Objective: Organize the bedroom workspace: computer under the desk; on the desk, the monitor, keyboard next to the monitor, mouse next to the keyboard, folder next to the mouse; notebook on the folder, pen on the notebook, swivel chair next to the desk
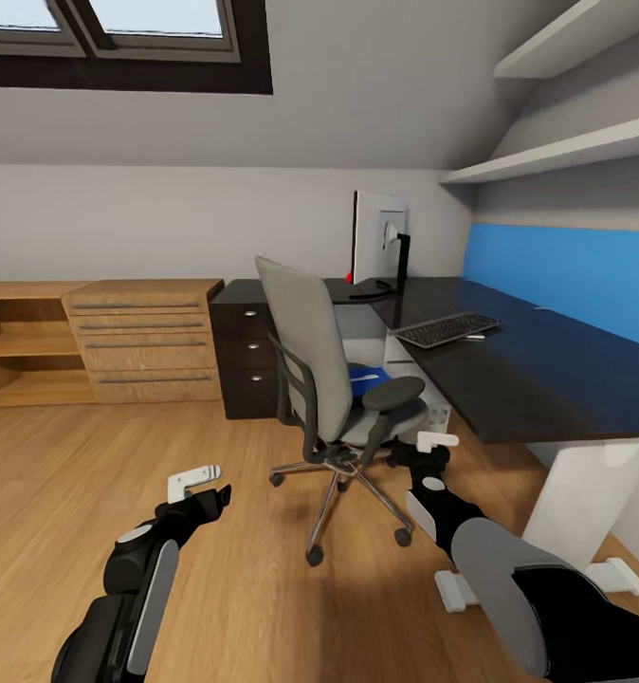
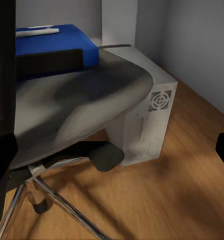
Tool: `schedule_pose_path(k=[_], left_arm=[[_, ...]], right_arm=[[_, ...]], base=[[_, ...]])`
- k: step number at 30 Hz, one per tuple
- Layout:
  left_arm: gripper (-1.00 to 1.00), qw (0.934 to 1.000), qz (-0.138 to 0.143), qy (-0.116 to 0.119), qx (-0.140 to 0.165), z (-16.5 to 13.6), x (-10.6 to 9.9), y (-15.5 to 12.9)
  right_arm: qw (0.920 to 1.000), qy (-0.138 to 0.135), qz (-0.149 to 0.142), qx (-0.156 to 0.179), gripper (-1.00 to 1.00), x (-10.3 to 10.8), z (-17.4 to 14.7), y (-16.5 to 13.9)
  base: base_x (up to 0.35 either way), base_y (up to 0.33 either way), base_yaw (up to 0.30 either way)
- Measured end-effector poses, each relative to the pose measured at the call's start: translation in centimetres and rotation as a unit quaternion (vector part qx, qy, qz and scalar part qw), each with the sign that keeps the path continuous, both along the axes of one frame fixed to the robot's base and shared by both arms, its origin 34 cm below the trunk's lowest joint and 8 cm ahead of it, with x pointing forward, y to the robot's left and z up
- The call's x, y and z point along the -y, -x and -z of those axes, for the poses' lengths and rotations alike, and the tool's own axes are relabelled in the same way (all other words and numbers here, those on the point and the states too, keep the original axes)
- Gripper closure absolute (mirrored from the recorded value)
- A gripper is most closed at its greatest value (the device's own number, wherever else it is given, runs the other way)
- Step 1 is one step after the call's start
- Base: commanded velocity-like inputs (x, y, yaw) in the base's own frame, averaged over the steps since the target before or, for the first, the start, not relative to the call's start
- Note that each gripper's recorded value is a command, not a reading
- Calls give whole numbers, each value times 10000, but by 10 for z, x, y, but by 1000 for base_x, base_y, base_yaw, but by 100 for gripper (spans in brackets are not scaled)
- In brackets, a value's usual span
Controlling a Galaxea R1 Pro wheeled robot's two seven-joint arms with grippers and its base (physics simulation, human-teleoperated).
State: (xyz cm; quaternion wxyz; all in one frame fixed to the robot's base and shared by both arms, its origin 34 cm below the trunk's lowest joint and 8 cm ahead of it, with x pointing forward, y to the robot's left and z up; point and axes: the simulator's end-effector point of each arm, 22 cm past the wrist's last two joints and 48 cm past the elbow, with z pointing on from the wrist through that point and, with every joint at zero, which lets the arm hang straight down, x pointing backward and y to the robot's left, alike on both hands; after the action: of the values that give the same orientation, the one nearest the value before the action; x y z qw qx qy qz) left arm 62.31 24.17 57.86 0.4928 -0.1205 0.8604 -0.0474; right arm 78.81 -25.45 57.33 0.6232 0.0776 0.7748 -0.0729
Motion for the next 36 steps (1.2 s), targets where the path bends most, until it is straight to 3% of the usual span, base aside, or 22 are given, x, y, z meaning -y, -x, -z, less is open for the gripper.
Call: schedule_pose_path(k=[15, 26, 36], left_arm=[[-100, 10000, 3, 2, -16, 1, 0, 0], [-100, 10000, 14, 1, -27, 2, 1, 0], [-100, 10000, 15, 2, 1, -2, 1, 1]], right_arm=[[10000, -3, 9, 77, -100, 1, -3, 0], [9999, -22, -44, 106, -100, -8, -4, 0], [9994, -92, -84, 332, -100, -21, -16, -1]], base=[[170, 0, 0], [18, 0, 1], [0, 0, 181]])
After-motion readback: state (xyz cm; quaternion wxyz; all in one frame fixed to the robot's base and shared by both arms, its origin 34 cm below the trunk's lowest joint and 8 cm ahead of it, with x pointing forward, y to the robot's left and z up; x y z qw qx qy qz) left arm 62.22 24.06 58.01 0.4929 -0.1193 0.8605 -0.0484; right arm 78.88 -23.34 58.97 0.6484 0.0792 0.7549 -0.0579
